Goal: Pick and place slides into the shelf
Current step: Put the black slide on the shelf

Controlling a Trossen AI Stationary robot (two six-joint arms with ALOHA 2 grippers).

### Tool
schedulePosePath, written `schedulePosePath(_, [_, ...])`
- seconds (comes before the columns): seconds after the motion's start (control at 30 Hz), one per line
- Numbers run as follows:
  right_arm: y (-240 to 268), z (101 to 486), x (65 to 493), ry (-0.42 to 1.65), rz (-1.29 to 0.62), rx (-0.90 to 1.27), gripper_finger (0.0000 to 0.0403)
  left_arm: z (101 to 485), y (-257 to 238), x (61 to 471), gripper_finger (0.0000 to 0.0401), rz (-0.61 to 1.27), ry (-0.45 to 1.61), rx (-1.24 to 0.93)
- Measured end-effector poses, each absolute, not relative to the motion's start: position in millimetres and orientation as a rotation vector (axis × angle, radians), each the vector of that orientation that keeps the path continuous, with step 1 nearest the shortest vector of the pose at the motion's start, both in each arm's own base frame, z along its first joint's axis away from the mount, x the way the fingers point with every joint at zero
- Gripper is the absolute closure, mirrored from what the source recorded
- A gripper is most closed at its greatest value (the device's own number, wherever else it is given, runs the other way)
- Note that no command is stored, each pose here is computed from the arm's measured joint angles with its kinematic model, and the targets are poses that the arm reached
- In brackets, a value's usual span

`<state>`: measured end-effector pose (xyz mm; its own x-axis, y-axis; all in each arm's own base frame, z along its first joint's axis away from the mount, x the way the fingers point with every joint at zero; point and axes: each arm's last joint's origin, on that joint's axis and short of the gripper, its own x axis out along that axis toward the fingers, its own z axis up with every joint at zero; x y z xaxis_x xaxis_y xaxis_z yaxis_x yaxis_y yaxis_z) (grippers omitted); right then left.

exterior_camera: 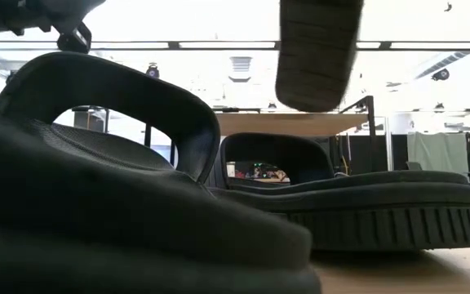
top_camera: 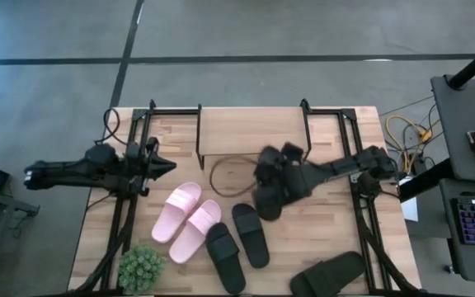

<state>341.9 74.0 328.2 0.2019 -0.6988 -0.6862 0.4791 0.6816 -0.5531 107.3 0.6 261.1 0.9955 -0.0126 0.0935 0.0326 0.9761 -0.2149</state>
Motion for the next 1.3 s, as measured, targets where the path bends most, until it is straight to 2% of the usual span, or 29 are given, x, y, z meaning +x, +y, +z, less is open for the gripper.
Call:
schedulePosePath(0.17, [46.6,360.4,347.9,1.029,-0.863,-0.356,0.039,273.8,1.1,105.6,0.0391,0.0,-0.027,-0.157])
schedulePosePath(0.33, [14.2,366.6,350.7,1.122,-0.85,-0.474,0.039,278.2,2.5,104.6,0.0391,0.051,-0.037,-0.113])
schedulePosePath(0.7, [-55.0,340.2,359.8,1.296,-0.85,-0.583,0.039,273.8,3.9,110.4,0.0391,0.099,0.002,-0.04])
schedulePosePath(0.9, [-89.9,318.2,370.9,1.289,-0.752,-0.548,0.039,270.6,6.2,116.0,0.0391,0.177,0.036,-0.022])
schedulePosePath(1.1, [-101.4,305.2,372.3,1.324,-0.705,-0.613,0.039,270.1,6.5,116.7,0.0391,0.187,0.041,-0.015])
schedulePosePath(1.3, [-108.5,297.1,367.3,1.348,-0.744,-0.571,0.0387,270.1,8.4,116.4,0.0391,0.253,0.041,-0.013])
